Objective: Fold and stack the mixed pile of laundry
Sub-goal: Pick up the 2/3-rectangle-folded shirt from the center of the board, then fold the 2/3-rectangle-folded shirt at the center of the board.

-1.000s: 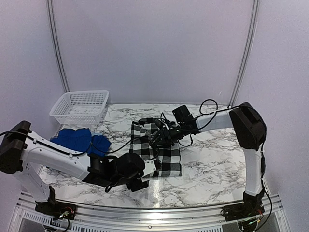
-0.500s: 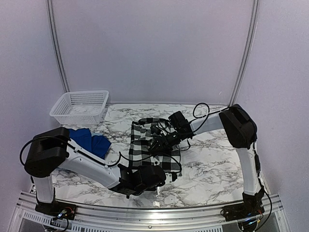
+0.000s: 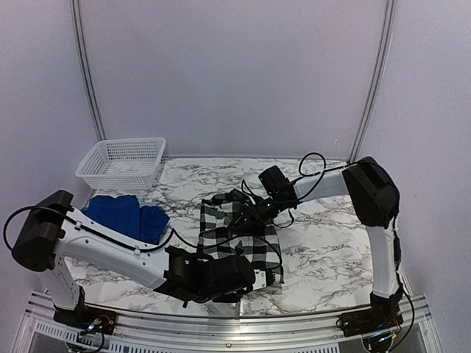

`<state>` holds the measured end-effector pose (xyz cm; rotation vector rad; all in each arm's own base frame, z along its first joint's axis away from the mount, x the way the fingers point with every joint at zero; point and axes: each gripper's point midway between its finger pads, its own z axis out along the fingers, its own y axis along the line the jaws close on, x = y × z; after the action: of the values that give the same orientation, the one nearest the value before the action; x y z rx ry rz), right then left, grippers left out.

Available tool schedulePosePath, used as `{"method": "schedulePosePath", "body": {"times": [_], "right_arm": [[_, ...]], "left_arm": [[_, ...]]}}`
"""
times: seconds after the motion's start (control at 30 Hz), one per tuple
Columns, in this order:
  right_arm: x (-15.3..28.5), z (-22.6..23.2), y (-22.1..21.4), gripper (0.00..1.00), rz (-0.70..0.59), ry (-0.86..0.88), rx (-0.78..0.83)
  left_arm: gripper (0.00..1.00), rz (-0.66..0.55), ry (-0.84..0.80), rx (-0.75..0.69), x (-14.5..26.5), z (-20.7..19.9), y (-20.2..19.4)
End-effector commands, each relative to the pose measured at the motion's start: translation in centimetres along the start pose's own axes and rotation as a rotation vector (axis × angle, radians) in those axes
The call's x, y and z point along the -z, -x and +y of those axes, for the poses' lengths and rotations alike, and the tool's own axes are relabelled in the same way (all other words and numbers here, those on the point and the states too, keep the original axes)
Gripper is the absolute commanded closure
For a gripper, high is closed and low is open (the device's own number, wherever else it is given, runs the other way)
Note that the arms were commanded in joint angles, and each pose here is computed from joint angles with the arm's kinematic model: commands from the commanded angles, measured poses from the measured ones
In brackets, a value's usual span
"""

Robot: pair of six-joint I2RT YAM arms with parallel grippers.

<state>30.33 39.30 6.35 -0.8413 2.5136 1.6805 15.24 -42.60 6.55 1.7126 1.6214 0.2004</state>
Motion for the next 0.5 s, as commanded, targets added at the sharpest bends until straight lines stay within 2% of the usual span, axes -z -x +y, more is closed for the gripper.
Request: {"method": "schedulePosePath", "body": {"times": [0.0,0.13,0.3,0.47], "right_arm": [[2.4,2.0,2.8,0.58,-0.058,-0.017,0.081],[0.6,1.1,0.9,0.61,-0.001,0.002,0.071],[-2.3,-0.6,-3.8,0.66,0.091,-0.006,0.04],[-4.7,0.9,-8.5,0.7,0.174,0.017,0.054]], "left_arm": [[1.0,-0.036,-0.141,0.114,4.6,-1.2,0.6],[1.0,-0.047,-0.159,0.149,6.4,-0.1,1.4],[1.0,-0.08,-0.164,0.171,8.6,1.7,2.8],[1.0,-0.083,-0.144,0.173,9.5,4.1,3.8]]}}
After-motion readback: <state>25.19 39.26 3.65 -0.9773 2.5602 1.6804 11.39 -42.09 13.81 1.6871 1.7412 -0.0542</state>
